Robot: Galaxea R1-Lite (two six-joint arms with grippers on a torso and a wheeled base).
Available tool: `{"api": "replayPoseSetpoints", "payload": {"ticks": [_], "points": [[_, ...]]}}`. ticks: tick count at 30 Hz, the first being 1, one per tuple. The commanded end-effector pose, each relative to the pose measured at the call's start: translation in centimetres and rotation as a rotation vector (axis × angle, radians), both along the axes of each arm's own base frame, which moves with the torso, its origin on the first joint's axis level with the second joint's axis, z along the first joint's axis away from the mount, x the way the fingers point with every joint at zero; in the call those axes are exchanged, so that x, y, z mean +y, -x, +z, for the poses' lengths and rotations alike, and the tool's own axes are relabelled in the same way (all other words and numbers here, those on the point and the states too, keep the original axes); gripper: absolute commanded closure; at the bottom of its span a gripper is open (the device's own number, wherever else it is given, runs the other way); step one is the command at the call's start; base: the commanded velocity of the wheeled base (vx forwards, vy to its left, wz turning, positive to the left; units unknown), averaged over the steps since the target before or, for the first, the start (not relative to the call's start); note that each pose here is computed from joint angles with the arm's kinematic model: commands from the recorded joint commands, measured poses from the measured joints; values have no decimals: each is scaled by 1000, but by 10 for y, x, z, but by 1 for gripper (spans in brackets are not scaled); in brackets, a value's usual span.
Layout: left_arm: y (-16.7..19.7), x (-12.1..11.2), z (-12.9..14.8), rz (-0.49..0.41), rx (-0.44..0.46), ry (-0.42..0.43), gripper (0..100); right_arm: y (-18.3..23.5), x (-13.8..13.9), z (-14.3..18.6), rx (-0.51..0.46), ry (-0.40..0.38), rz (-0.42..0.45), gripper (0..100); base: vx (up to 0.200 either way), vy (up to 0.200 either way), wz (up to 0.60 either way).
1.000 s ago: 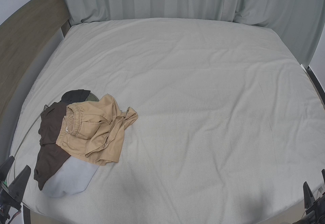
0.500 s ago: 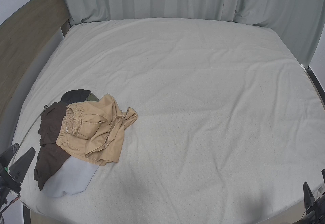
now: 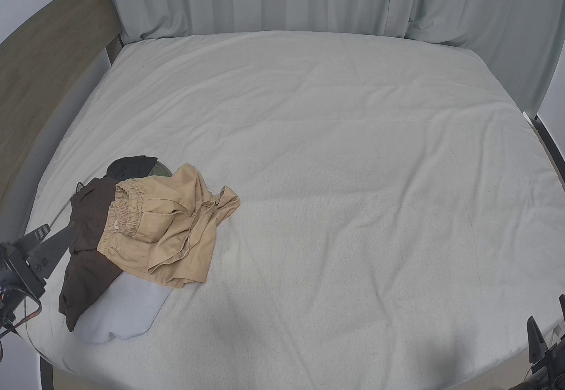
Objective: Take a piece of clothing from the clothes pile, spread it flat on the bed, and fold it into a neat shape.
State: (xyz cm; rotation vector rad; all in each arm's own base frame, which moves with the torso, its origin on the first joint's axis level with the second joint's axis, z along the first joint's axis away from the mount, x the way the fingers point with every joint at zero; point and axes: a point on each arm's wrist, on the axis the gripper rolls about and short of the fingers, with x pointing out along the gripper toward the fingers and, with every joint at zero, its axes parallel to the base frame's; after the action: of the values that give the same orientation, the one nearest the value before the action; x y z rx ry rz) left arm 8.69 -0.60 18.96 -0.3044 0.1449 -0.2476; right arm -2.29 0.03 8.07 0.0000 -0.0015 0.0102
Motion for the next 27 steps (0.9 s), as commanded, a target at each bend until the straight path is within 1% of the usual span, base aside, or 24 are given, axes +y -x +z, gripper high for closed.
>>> {"api": "replayPoseSetpoints", "payload": {"ticks": [1,10,20,27], "points": [[-18,0,-5,-11,58,3,0,0,0,-5,1,0,1,0,0,0,0],[-42,4,-11,-60,108,20,0,0,0,-5,1,0,1,0,0,0,0],[-68,18,-19,-81,122,43,0,0,0,-5,1,0,1,0,0,0,0],[-86,21,-24,-103,114,49,0,0,0,-5,1,0,1,0,0,0,0]]}}
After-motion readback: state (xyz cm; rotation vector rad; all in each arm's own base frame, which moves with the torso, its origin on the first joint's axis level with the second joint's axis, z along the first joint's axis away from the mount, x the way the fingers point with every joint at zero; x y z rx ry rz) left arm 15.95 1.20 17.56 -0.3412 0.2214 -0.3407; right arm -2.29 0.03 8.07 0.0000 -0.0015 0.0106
